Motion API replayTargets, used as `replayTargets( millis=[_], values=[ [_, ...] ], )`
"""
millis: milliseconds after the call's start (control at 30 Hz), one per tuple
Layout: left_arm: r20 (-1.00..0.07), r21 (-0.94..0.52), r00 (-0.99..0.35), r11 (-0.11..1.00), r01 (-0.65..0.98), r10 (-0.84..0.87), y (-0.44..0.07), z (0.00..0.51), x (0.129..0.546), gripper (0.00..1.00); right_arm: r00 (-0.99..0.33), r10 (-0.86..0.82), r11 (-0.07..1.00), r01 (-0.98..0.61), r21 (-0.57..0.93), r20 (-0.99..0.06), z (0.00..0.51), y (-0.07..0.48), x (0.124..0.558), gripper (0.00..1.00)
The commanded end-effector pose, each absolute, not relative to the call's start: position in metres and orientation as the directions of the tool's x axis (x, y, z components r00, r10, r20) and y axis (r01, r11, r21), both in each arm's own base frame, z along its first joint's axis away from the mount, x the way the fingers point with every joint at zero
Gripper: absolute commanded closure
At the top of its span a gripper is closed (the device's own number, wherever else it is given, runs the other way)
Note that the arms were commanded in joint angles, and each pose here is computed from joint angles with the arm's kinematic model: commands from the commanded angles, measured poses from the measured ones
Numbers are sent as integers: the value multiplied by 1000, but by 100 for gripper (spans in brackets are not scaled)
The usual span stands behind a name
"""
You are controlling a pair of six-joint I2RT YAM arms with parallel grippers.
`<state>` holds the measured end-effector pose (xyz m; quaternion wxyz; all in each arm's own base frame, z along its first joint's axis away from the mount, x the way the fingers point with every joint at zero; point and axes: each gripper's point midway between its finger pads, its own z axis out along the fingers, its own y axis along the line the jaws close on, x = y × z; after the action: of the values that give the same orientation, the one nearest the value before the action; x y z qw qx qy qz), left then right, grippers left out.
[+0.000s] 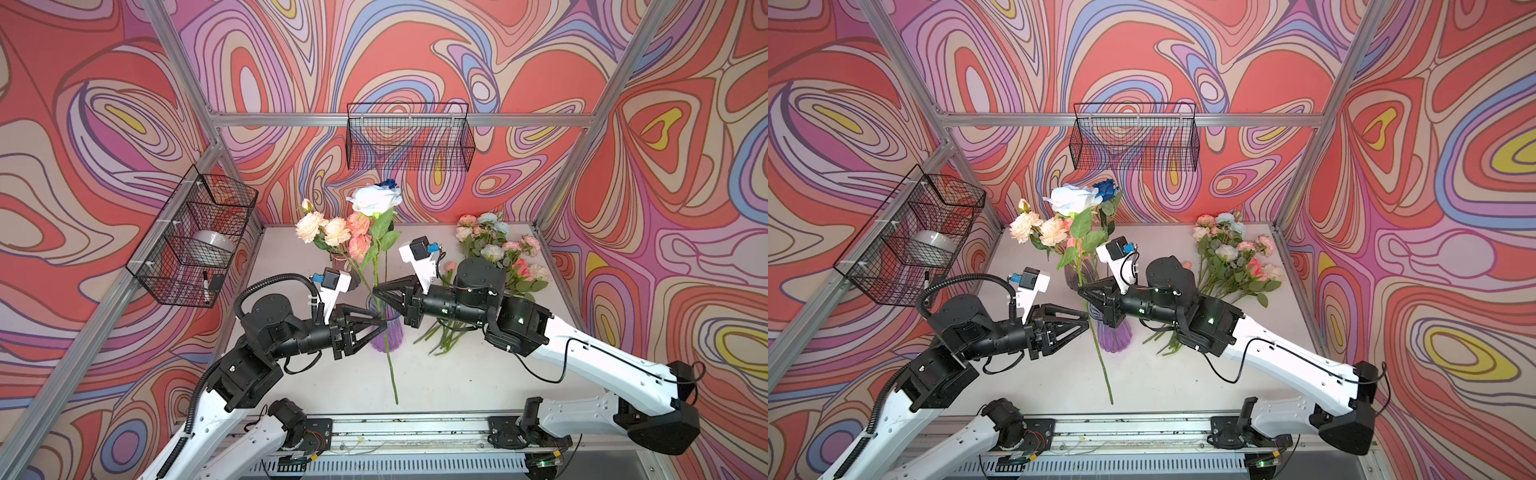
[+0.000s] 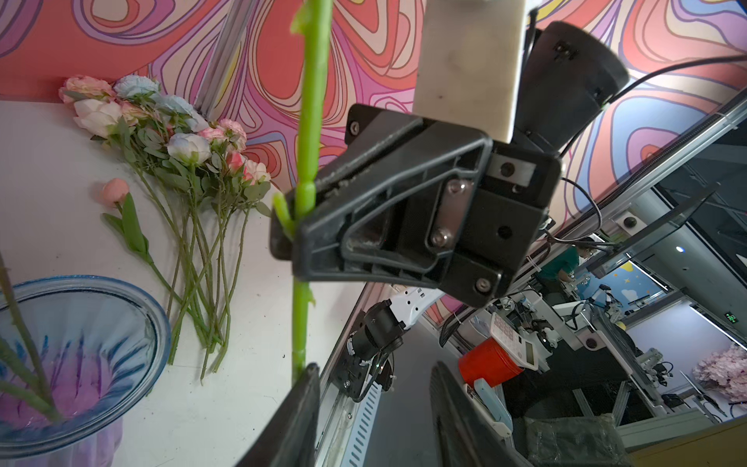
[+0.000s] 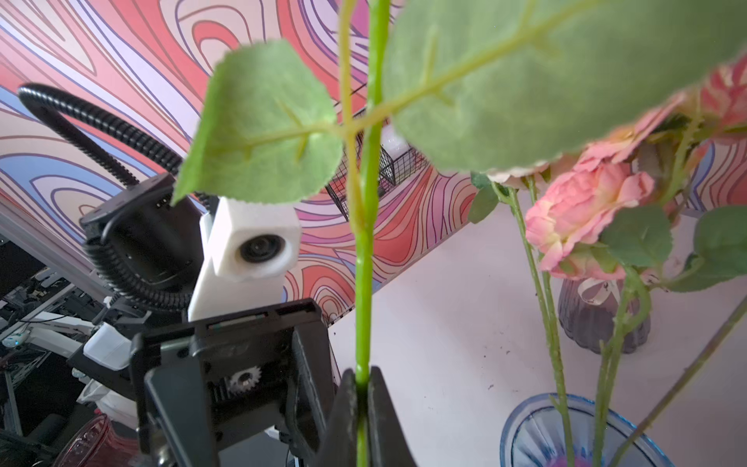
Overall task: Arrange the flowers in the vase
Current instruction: 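Carry the white rose toward the left gripper while the left gripper reaches toward it, then close the left gripper on the white rose stem below the right gripper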
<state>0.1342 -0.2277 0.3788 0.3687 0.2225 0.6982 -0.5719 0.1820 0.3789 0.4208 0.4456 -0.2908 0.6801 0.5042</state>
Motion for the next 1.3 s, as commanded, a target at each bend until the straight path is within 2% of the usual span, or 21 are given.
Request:
replayTargets(
  millis=[0,200,267,333,367,400,433,733,933,1067,1267],
  values=[
    [-798,-601,-591,236,764,-119,-228,388,134,65,-392,127,299,-861,412,-911,447,381,183,100],
    [-819,-572,-560,258,778,-126,-226,396,138,87,-398,126,297,-858,418,-908,445,382,182,100],
    [-812,-580,-572,265,771,-113,-226,394,137,88,-397,130,308,-855,417,-909,445,379,183,100],
    [-818,-570,-565,279,772,-109,-223,396,136,77,-388,131,317,-856,409,-912,446,375,183,100],
    [-825,-561,-555,290,776,-108,-221,398,135,63,-387,132,321,-855,408,-913,447,373,182,100],
    [-833,-548,-542,300,781,-109,-218,401,133,54,-384,131,327,-853,406,-914,447,371,182,100],
    [-842,-533,-528,308,788,-108,-215,403,131,50,-382,133,324,-855,404,-915,448,369,181,100],
    [-866,-479,-496,402,780,-69,-207,401,138,50,-387,116,266,-875,404,-915,452,372,170,100],
    [-870,-473,-489,396,787,-67,-213,404,146,64,-391,116,174,-897,406,-913,461,381,155,100],
    [-872,-467,-487,403,787,-59,-215,404,149,71,-397,113,151,-899,411,-911,462,383,151,100],
    [-884,-451,-461,392,802,-72,-216,412,150,96,-408,107,171,-891,421,-907,455,383,154,100]
  ],
)
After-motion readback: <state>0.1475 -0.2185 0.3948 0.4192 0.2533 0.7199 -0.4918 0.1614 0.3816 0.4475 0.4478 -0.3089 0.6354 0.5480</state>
